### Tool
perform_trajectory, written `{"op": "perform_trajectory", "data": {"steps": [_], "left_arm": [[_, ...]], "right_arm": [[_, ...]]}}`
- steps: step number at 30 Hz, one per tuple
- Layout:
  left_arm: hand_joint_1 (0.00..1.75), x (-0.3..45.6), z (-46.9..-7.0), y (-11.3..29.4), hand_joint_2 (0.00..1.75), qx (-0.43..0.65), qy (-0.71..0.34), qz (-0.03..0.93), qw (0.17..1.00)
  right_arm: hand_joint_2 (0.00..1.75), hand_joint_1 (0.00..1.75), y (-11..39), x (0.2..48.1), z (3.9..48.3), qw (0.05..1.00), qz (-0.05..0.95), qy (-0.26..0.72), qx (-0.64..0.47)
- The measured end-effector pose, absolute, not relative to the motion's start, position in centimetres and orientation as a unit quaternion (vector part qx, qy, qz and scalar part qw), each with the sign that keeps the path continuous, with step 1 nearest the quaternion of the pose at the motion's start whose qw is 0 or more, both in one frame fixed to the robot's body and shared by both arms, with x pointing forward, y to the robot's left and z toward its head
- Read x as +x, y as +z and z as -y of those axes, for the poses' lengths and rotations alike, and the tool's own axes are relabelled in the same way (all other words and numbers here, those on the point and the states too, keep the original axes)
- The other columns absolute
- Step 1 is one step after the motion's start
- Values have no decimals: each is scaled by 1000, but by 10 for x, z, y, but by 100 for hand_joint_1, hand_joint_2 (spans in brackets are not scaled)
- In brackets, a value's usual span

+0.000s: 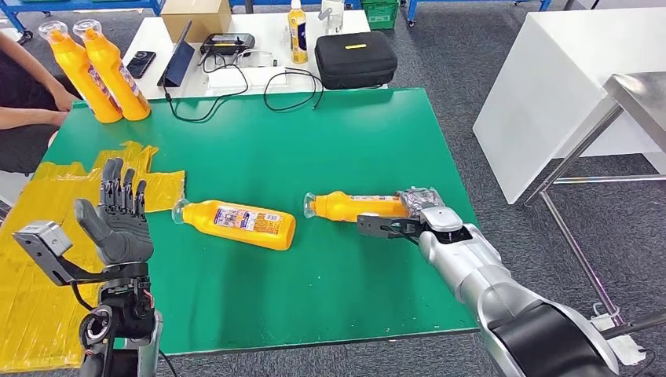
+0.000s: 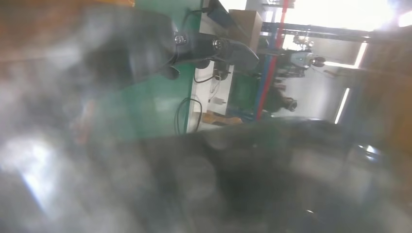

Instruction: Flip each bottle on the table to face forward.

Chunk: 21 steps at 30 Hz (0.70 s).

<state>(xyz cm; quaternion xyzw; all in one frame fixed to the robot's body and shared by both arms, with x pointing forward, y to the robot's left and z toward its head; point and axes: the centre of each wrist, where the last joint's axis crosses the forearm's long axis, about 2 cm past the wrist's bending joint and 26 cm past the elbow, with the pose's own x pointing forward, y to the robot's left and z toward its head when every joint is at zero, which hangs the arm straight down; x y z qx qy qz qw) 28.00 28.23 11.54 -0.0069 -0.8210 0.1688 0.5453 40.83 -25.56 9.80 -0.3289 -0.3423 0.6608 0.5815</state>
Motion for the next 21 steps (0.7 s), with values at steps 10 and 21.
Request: {"op": "perform_trajectory", "data": {"steps": [10, 21], "left_arm": [[0, 272, -284, 108, 0, -8, 167, 810, 563], [0, 253, -290, 96, 87, -4, 173, 799, 576]], "right_arm": [[175, 175, 92, 404, 263, 649, 417, 568, -289], [175, 175, 92, 402, 279, 692, 514, 453, -226]]}}
